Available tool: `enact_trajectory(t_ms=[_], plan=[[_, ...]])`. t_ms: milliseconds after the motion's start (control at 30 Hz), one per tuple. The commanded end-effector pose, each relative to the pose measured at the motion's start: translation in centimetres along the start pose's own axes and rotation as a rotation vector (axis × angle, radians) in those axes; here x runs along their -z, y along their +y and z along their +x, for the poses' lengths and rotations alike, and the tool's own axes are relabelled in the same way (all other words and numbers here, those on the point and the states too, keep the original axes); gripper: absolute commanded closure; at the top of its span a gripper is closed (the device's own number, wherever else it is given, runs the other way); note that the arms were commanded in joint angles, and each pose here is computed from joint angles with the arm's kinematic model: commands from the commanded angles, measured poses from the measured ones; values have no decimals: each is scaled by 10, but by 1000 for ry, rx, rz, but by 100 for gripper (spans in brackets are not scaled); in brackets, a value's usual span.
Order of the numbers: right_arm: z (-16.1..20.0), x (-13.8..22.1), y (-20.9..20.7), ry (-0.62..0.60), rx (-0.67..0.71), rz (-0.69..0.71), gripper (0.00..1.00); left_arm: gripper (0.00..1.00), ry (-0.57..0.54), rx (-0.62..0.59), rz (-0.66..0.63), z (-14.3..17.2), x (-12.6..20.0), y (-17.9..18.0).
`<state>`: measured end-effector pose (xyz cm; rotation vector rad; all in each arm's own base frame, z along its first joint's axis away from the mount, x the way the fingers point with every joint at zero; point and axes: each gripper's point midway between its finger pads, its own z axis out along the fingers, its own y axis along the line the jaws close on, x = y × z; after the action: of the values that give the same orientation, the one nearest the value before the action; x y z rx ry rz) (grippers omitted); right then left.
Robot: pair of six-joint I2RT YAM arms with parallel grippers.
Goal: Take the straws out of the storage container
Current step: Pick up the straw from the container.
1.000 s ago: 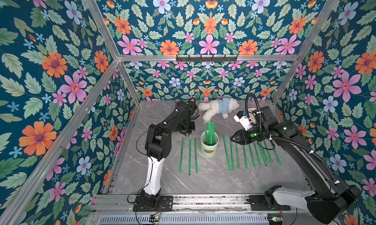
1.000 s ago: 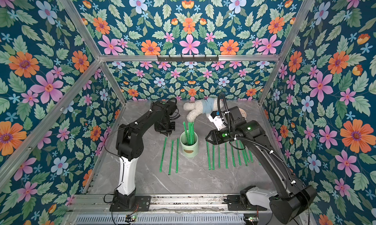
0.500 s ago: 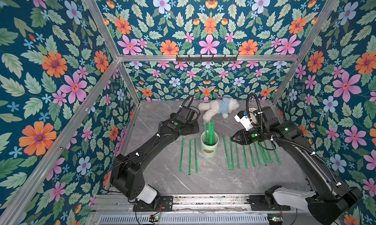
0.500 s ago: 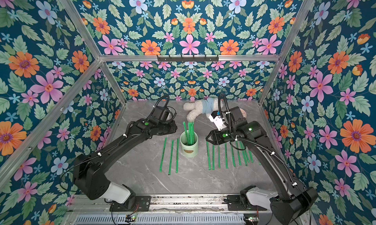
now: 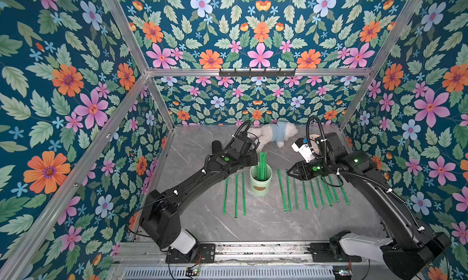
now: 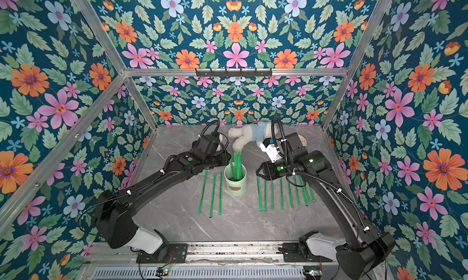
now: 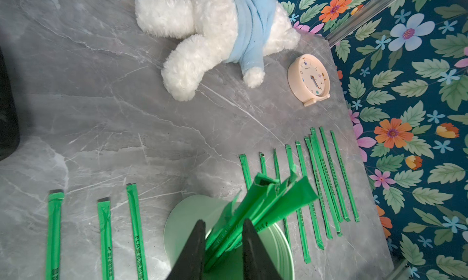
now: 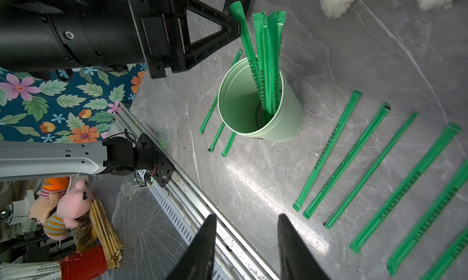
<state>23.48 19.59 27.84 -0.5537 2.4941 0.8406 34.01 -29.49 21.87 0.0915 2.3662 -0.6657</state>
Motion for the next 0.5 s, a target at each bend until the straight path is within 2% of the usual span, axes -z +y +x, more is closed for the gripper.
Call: enact_trajectory(t_ms=[0, 467], plan=[[-3, 0, 0, -13, 12, 0, 59, 72, -37, -5, 11, -10, -1, -6], [-3, -1, -1, -12, 10, 4, 58, 73, 9, -6, -10, 0, -17, -2]])
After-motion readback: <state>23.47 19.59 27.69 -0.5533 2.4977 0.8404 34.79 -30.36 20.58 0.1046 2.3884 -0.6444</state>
